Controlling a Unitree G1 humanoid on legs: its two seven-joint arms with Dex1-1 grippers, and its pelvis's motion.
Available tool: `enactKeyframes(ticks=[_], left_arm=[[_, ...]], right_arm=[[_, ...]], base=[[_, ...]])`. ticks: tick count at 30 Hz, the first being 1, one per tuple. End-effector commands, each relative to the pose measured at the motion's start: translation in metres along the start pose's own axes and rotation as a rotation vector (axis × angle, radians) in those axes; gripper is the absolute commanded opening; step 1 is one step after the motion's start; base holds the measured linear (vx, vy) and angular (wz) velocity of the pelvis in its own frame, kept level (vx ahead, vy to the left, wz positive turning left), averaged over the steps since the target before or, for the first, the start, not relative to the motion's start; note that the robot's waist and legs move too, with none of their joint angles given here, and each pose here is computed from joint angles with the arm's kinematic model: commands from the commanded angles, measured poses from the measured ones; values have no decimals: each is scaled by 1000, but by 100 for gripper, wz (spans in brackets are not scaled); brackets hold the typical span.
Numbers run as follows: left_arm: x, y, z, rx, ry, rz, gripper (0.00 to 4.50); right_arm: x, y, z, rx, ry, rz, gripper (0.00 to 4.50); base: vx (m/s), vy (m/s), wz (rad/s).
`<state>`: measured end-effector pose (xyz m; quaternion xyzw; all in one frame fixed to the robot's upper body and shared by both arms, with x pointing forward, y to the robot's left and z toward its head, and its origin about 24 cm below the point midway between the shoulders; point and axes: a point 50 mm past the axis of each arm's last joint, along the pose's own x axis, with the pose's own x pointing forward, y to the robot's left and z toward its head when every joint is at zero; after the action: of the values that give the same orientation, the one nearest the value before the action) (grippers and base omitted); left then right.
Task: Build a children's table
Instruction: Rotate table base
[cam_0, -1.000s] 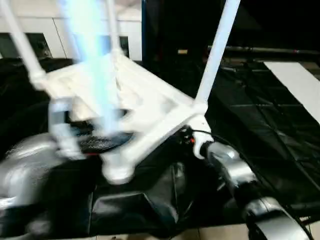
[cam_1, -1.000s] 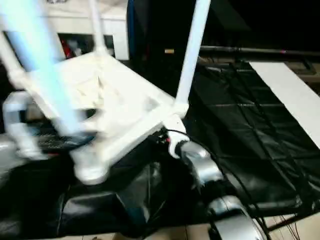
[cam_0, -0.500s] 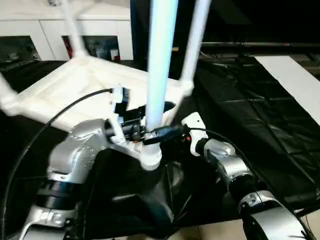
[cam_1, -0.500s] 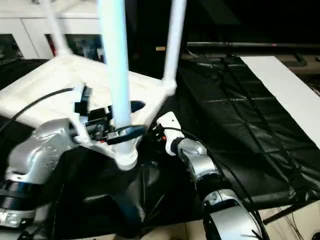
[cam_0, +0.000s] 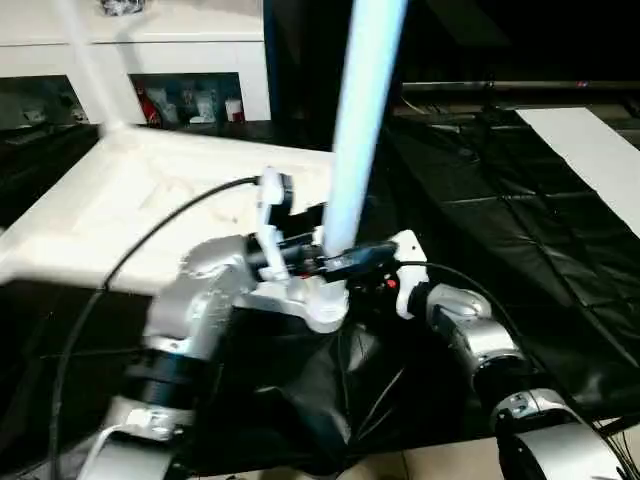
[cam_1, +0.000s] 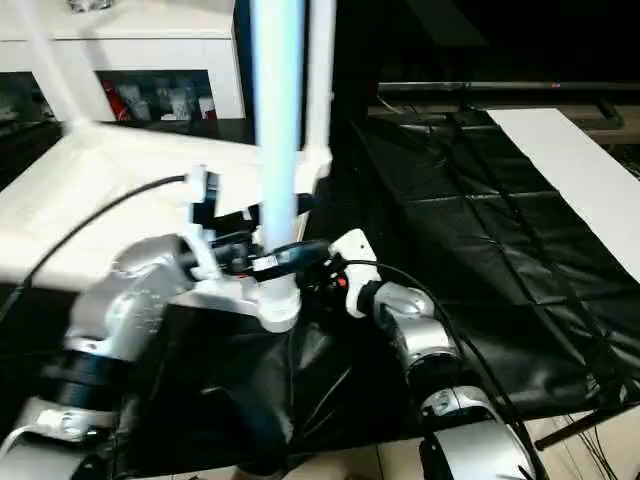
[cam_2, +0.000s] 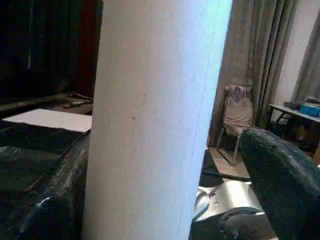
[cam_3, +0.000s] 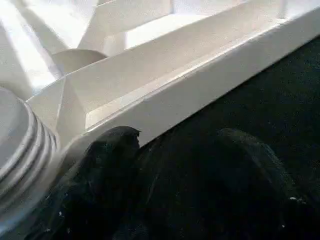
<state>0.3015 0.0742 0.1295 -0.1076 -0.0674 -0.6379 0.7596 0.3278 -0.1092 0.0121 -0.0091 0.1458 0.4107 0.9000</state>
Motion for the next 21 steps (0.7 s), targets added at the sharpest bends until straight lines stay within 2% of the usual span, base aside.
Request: enactKeyframes(ticks=[1,2,5,8,10,11,13,14,17,19,21], left_arm=[[37,-15,-11,-5,56,-120,444],[39,-13,-12,5,62,-103,444],[31,8,-18,100,158,63,444],[27,14,-19,121,184,103,444],[13,22,-19,145,219,139,444],[1,24,-20,134,242,126,444],[1,24,-20,134,242,126,444],[-9,25,-20,120,266,112,444],[-34,21,-25,76,361,45,444],[-52,20,-32,64,468,7,444],[-58,21,-34,65,506,4,444]], right_arm=[[23,33,16,-61,-64,193,314],[23,32,16,-69,-60,182,314],[15,12,16,-88,-59,24,314],[12,7,17,-84,-65,-4,314],[3,-2,18,-90,-72,-17,314],[-6,-8,19,-104,-74,-16,314],[-6,-8,19,-104,-74,-16,314],[-13,-14,20,-115,-76,-15,314],[-30,-22,18,-155,-52,0,314],[-41,-25,15,-191,-24,14,314],[-44,-25,15,-204,-18,20,314]], base=[[0,0,0],[0,0,0],[0,0,0],[0,0,0],[0,0,0],[0,0,0],[0,0,0],[0,0,0],[0,0,0],[0,0,0],[0,0,0]])
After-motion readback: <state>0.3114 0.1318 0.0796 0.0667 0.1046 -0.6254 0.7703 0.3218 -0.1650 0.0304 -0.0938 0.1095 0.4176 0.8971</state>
